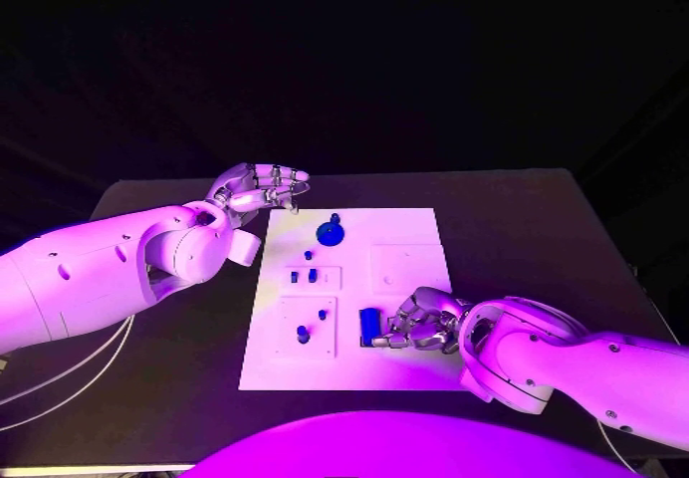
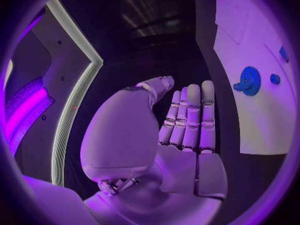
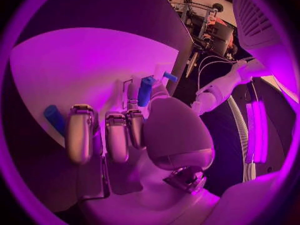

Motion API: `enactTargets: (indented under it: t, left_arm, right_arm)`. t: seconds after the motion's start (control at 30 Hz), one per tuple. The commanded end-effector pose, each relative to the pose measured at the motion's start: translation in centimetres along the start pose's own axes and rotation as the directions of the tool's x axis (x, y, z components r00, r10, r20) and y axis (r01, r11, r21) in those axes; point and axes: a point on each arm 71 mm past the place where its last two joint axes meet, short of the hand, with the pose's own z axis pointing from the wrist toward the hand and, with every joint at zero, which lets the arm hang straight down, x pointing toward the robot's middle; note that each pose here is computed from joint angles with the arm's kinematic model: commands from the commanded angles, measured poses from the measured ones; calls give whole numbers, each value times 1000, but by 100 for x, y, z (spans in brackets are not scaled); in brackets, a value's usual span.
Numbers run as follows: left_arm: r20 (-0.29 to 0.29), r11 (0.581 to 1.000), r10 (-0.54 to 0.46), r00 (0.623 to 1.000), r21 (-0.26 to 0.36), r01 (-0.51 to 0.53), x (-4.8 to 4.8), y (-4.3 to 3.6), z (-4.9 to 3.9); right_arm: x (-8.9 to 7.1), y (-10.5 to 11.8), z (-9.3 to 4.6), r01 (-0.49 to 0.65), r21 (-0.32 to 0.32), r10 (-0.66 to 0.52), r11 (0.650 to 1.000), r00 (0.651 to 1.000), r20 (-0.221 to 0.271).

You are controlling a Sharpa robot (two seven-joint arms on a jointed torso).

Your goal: Assemble the parts on the task board

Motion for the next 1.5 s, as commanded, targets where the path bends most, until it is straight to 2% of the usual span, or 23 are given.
enactTargets:
  t: [0.03, 0.27, 0.67, 0.87, 1.37, 1.5]
  left_arm:
    - [-18, 1000, -11, 1000, 2, 11, 21, -6, 2]
    - [-16, 1000, -10, 1000, 2, 10, 12, -7, -3]
    - [-14, 1000, -9, 1000, 2, 9, 5, -8, -9]
    - [-16, 1000, -10, 1000, 3, 10, 10, -8, -10]
    - [-20, 1000, -11, 1000, 3, 11, 22, -7, -8]
    - [-20, 1000, -11, 1000, 3, 11, 22, -7, -8]
  right_arm:
    - [17, 5, -8, 25, -18, -26, 1000, 999, -22]
    - [13, 12, -42, 24, -37, -25, 999, 1000, -16]
    - [-63, -71, -126, 30, -36, -28, 999, 999, 34]
    - [-84, -65, -123, 19, -43, -17, 999, 998, 63]
    - [-14, 31, 3, 44, -39, -43, 998, 999, 32]
    - [-5, 37, 30, 58, -33, -57, 998, 998, 39]
